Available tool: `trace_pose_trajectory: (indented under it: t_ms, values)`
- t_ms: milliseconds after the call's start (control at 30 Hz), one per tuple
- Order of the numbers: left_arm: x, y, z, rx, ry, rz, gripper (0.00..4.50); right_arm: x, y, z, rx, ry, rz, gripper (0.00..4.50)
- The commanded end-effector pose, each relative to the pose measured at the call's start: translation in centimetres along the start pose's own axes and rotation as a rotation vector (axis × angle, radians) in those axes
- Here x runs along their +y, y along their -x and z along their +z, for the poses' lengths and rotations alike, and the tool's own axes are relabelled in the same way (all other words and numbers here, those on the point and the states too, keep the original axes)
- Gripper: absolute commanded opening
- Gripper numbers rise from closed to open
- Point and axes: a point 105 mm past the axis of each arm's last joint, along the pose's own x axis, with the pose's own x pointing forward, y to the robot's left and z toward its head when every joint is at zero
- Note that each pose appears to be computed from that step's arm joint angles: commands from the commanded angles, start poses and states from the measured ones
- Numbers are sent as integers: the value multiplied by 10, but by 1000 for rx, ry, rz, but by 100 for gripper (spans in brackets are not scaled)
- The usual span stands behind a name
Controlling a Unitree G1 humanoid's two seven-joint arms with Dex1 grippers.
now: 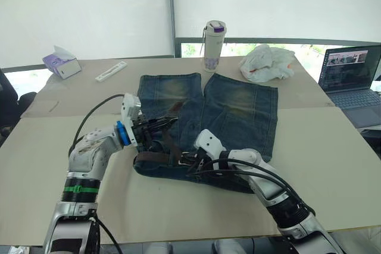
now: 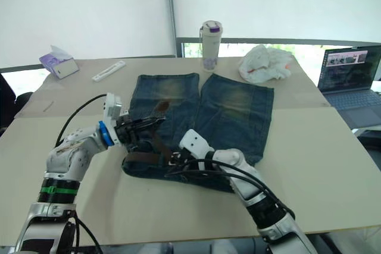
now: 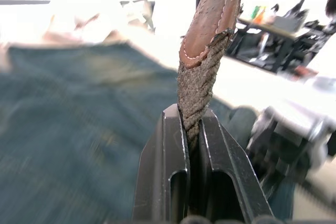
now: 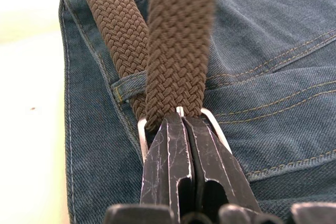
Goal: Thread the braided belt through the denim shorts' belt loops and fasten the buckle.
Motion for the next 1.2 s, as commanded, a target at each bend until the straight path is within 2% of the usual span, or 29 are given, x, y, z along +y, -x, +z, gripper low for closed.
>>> trace_pose_trajectory:
  t_ms: [33, 167, 267, 367, 533, 733, 933, 1200]
  values:
    - [-21, -27, 30, -87, -68, -108, 0, 15, -7, -35, 141, -69, 62, 3]
    - [-43, -61, 29, -117, -52, -203, 0, 11, -9, -35, 145, -75, 42, 3]
    - [-71, -83, 27, -145, -17, -312, 0, 8, -10, -36, 145, -81, 27, 3]
    - [-96, -94, 28, -157, 14, -408, 0, 7, -9, -36, 143, -87, 18, 3]
    - [-117, -108, 25, -143, 32, -482, 0, 4, -9, -37, 132, -81, -2, 3]
    - [-136, -118, 10, -53, -5, -537, 0, 5, -10, -35, 97, -65, -10, 3]
    - [-165, -112, 3, 20, -11, -677, 0, 7, -9, -36, 86, -75, -9, 3]
    - [-162, -111, -13, 102, 18, -656, 0, 5, -9, -31, 62, -64, -27, 3]
